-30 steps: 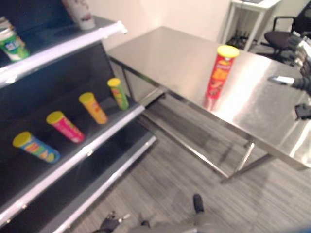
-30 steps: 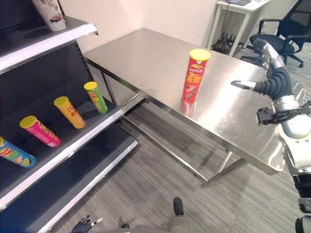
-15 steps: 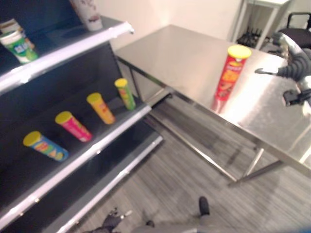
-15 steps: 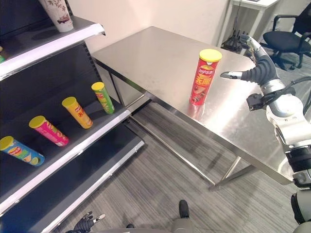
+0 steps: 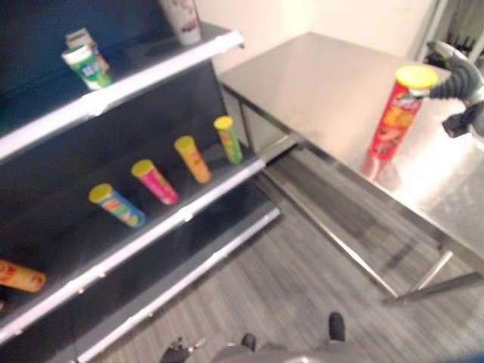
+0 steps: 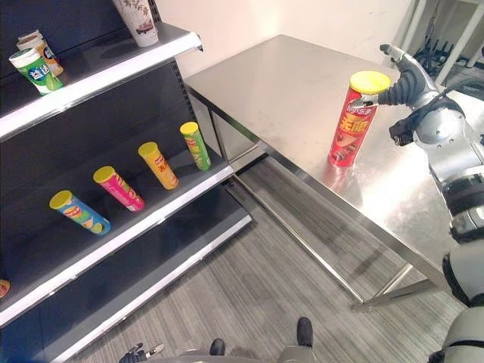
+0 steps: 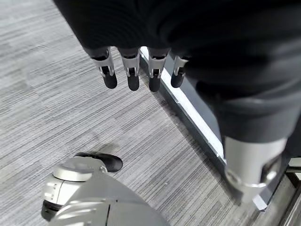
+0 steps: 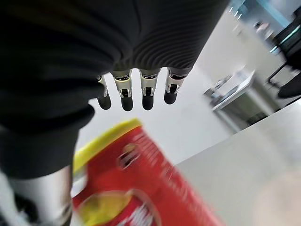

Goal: Put the goods on the table back onto the shelves and tidy them up.

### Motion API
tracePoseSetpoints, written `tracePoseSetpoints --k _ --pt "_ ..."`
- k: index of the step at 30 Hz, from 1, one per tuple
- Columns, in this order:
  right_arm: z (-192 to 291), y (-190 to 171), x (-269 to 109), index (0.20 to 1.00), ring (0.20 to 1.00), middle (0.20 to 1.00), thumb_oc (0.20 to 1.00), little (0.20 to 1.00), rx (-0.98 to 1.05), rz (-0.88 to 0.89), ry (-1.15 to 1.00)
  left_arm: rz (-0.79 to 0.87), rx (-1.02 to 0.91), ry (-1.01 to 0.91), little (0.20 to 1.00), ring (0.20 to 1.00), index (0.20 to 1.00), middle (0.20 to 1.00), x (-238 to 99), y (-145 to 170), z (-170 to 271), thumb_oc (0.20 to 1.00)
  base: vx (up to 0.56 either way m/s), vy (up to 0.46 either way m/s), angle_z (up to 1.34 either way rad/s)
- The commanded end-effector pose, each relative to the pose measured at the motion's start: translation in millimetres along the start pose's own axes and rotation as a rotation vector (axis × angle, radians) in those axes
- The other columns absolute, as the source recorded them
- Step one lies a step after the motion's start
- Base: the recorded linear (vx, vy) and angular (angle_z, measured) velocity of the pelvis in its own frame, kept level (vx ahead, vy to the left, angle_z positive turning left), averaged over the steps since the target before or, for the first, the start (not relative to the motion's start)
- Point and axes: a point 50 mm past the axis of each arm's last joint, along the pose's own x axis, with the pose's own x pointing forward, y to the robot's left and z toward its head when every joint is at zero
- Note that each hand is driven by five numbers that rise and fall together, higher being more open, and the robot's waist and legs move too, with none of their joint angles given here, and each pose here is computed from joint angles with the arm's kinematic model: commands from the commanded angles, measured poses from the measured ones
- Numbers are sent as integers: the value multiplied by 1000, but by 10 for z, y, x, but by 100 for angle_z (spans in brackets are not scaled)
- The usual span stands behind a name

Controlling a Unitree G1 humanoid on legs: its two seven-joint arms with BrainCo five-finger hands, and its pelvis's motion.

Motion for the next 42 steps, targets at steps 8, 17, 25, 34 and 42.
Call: tracePoseSetpoints --k 8,17,25,34,42 --pt "269 -33 255 1000 1000 1000 1000 1000 -27 -84 16 66 43 -56 1000 1000 1000 1000 47 245 221 1000 16 -5 3" --pt "274 50 241 1000 1000 1000 1000 1000 28 -38 5 55 55 -51 1000 1000 1000 1000 51 225 220 1000 10 3 2" --pt "270 58 241 200 200 200 200 200 39 -16 7 62 46 -45 1000 1000 1000 1000 49 235 204 1000 0 0 0" --pt "311 86 259 200 200 200 200 200 2 -7 -1 71 35 -43 1000 1000 1000 1000 53 234 210 1000 -1 3 -1" --pt "727 63 138 200 200 200 200 200 8 -45 -255 97 -2 -36 1000 1000 1000 1000 50 247 194 1000 -4 23 -10"
